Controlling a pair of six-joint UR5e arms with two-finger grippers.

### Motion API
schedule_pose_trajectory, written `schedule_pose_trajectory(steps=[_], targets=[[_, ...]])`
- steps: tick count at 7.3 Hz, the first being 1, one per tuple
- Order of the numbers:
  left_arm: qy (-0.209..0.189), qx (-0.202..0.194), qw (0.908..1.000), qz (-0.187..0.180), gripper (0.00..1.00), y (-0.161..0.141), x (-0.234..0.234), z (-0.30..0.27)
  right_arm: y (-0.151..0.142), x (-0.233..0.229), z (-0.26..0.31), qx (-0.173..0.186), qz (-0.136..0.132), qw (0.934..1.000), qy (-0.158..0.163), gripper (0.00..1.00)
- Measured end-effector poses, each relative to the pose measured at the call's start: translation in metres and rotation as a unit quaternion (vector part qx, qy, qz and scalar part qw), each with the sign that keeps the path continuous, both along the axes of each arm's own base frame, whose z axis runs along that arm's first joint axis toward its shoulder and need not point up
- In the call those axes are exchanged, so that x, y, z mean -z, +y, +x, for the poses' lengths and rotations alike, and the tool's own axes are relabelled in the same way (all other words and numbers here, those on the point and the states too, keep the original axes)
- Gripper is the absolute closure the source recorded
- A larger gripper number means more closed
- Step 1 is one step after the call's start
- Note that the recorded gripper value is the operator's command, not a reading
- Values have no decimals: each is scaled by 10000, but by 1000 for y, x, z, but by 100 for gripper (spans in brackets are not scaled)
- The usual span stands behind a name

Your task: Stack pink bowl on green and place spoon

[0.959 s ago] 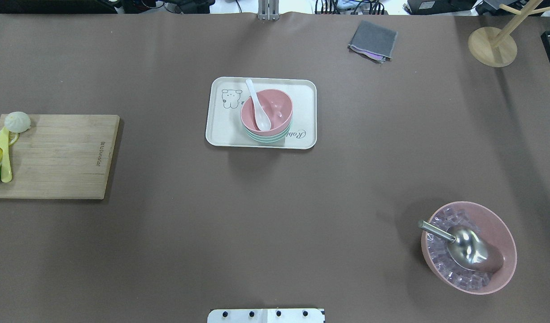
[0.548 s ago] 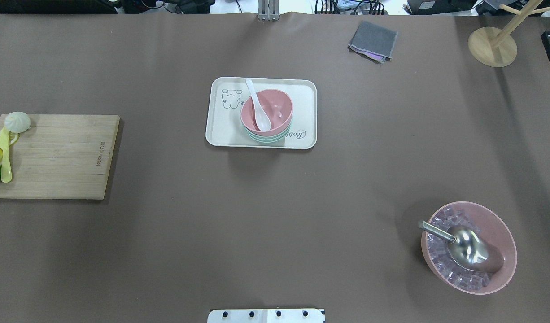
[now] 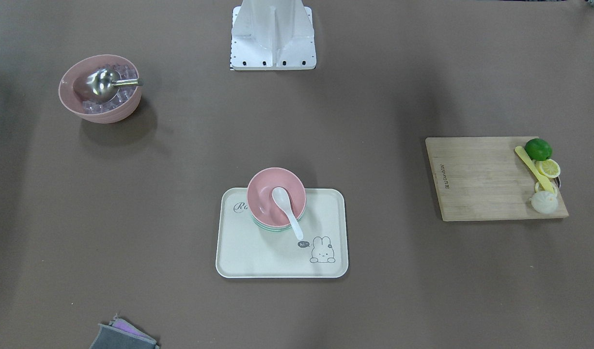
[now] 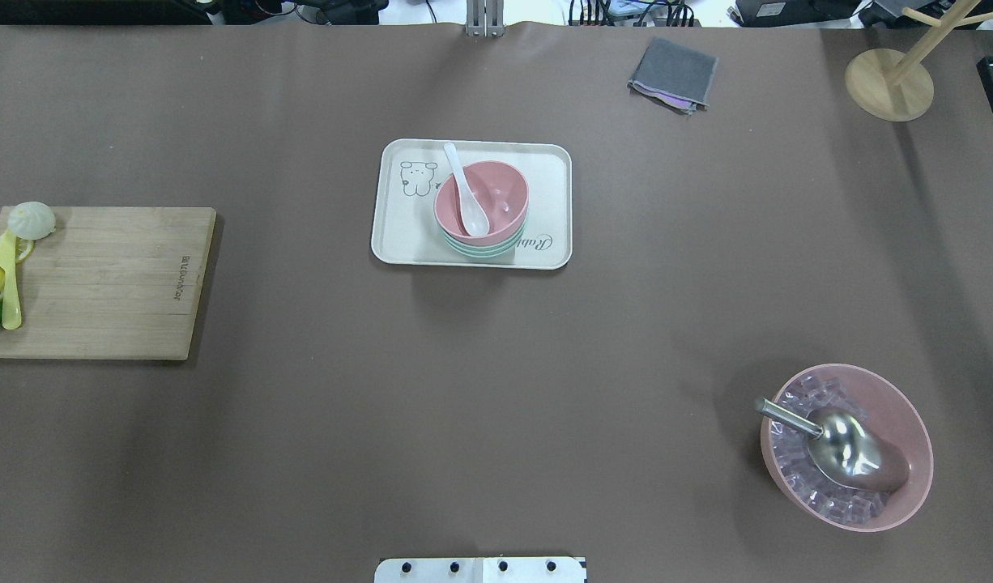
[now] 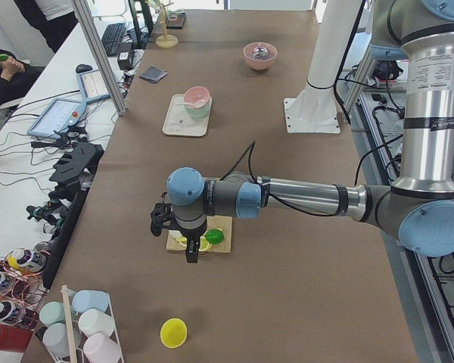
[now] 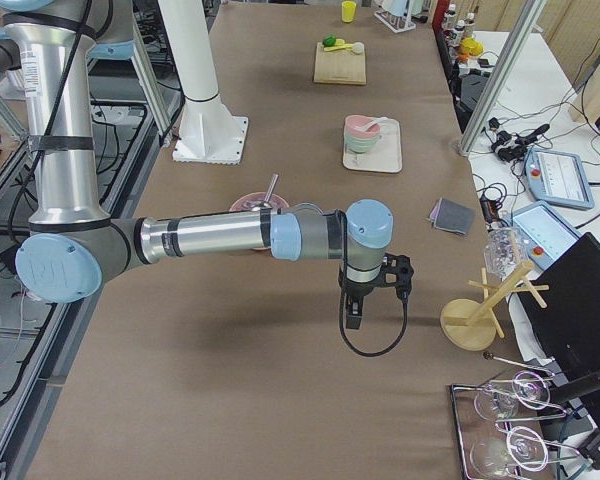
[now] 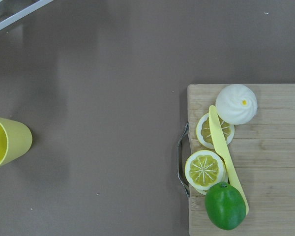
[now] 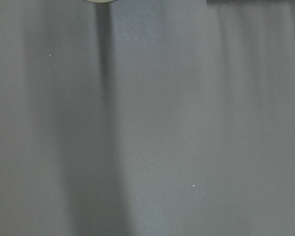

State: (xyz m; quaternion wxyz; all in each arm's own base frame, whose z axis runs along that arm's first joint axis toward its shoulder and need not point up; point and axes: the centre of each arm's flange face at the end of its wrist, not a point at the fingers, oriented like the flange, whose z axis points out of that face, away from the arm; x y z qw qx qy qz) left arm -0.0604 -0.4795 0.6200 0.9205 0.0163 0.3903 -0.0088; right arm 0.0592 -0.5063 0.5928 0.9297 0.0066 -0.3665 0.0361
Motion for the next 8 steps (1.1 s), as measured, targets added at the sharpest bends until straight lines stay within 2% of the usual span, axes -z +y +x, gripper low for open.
schedule_pose_trajectory(steps=[8], targets=[[-14,6,10000,5,2,-5,-1,-1,0,-1,-1,14,-5,10000,1,0]])
